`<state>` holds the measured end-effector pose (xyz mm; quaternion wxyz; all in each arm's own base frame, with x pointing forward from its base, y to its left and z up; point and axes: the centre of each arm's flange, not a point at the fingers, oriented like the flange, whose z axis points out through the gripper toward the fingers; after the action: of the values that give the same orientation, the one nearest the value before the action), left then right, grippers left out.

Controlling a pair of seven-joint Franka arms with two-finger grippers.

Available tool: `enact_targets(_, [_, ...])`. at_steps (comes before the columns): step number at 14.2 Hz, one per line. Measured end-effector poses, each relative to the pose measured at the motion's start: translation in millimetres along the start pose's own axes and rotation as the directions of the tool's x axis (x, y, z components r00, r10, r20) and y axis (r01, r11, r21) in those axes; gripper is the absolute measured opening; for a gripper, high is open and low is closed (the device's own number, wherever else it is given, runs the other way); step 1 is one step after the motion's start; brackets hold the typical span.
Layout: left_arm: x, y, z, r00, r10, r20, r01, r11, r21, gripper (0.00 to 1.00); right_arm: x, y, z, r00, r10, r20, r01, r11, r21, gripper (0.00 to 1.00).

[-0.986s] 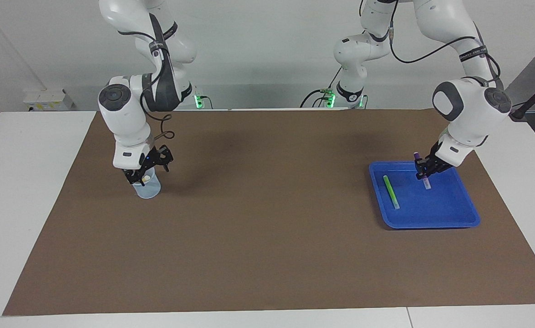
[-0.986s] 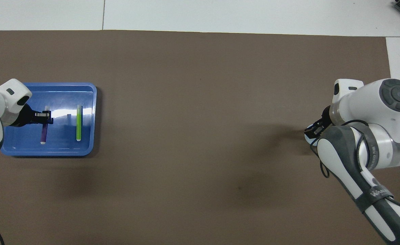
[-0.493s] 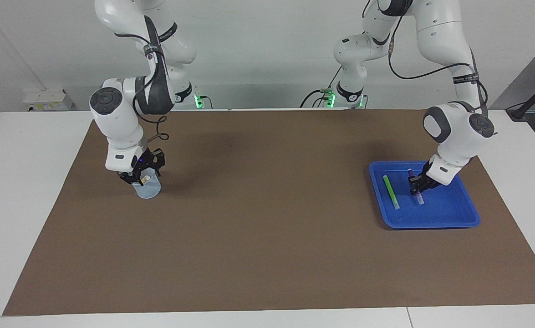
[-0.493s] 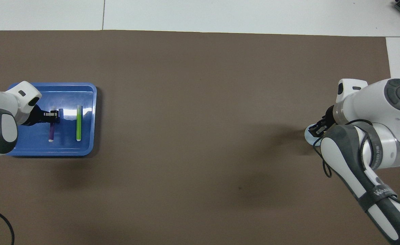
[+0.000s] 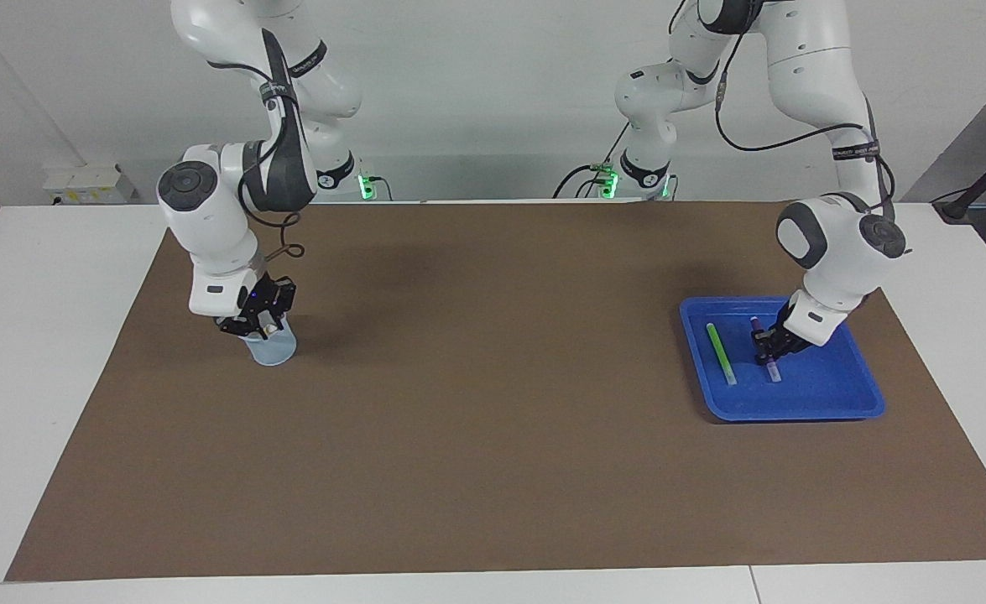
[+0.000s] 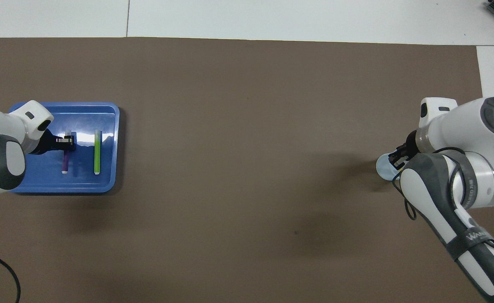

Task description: Right arm passes pens to left for tray arrangement

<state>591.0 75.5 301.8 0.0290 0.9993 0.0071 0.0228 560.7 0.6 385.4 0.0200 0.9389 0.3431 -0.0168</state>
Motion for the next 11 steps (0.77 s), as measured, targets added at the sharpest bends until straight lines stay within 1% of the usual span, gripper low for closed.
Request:
enact_targets(1, [1,0,0,1.0,0.006,-0.005,-0.006,1.0,0.001,0.19,-1,2,0,1.0,0.001,0.0,-0.001,1.0,0.0,0.29])
enact_targets(2, [1,0,0,1.0,0.019,-0.01,-0.019,1.0,0.002,0.25,-3,3,0,1.0,0.003,0.0,-0.003,1.0,0.0,0.3])
enact_targets(3, [1,0,0,0.999,0.033,-0.012,-0.033,0.999,0.003,0.37,-3,4,0,1.0,0.003,0.0,-0.003,1.0,0.0,0.3])
enact_targets(4, [2,-1,1,0.999,0.042,-0.014,-0.042,0.999,0.003,0.47,-3,4,0,1.0,0.004,-0.001,-0.004,1.0,-0.001,0.23])
enact_targets(5, [2,-1,1,0.999,0.045,-0.017,-0.045,0.999,0.004,0.59,-3,5,0,1.0,0.005,-0.001,-0.005,1.0,-0.001,0.18])
enact_targets(6, [2,-1,1,0.999,0.047,-0.019,-0.047,0.999,0.005,0.73,-3,5,0,1.0,0.005,-0.001,-0.005,1.0,-0.001,0.18])
enact_targets(7, [2,-1,1,0.999,0.048,-0.02,-0.048,0.999,0.005,0.8,-4,5,-1,1.0,0.005,0.001,-0.005,1.0,0.001,0.18])
enact_targets(9, [3,-1,0,0.999,0.049,-0.023,-0.048,0.999,0.005,0.8,-3,6,-6,1.0,0.007,0.02,-0.007,1.0,0.014,0.18])
enact_targets(11, [5,-1,-2,0.998,0.05,-0.025,-0.049,0.999,0.006,0.8,0,11,-30,0.999,0.005,0.05,-0.006,0.999,0.035,0.18])
